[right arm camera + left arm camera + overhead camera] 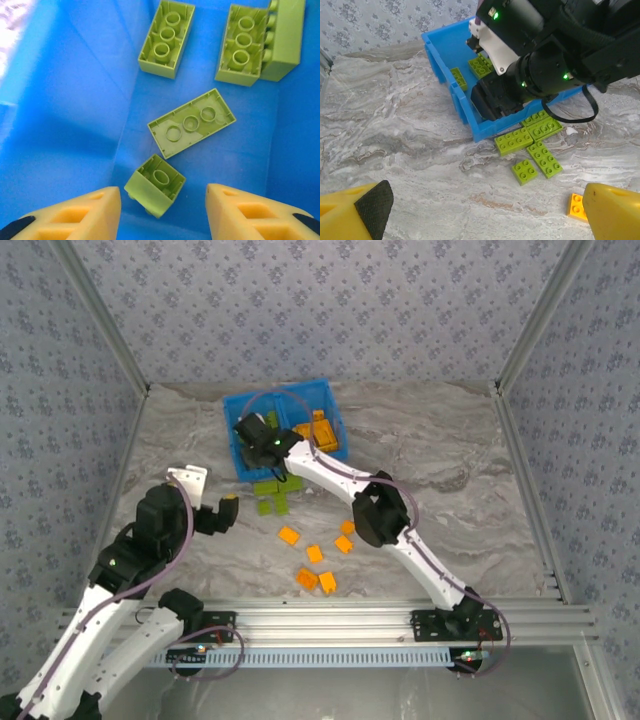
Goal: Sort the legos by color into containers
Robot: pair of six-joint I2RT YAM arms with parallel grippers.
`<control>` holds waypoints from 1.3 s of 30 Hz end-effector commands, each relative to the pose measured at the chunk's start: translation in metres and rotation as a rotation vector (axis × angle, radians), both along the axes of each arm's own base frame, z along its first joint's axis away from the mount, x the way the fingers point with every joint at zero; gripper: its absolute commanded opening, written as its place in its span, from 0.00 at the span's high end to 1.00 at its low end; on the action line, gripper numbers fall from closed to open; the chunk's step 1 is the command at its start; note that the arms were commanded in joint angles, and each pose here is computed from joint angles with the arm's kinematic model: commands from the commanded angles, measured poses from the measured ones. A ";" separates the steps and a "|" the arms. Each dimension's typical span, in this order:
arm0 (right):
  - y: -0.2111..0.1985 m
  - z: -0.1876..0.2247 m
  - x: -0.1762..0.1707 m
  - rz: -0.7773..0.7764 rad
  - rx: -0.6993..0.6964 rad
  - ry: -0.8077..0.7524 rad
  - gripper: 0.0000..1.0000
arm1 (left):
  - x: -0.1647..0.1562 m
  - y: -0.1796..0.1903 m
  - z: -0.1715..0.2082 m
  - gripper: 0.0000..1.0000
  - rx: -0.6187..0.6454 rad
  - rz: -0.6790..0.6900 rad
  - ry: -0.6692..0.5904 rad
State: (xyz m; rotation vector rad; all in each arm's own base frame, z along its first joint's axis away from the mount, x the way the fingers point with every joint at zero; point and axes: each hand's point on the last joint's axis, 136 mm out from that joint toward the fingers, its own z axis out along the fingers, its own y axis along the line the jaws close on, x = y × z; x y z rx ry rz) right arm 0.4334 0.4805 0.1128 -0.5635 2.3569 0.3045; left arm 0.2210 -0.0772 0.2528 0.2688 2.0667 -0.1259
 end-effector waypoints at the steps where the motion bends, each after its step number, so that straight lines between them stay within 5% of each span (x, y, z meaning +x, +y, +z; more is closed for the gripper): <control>1: -0.015 0.093 -0.013 -0.005 0.082 -0.081 0.50 | 0.004 -0.003 -0.003 0.01 -0.089 0.048 0.026; 9: -0.101 0.169 -0.071 -0.055 0.169 -0.160 0.45 | 0.020 -0.040 -0.083 0.01 -0.284 0.125 0.344; 17: -0.190 0.141 -0.113 -0.233 0.184 -0.061 0.09 | 0.046 -0.061 -0.147 0.08 -0.155 0.184 0.610; 33: -0.242 0.130 -0.131 -0.307 0.223 -0.001 0.03 | 0.084 -0.074 -0.219 0.29 -0.064 0.321 0.737; 39: -0.248 0.130 -0.132 -0.319 0.234 -0.001 0.02 | 0.078 -0.072 -0.225 0.50 -0.050 0.344 0.738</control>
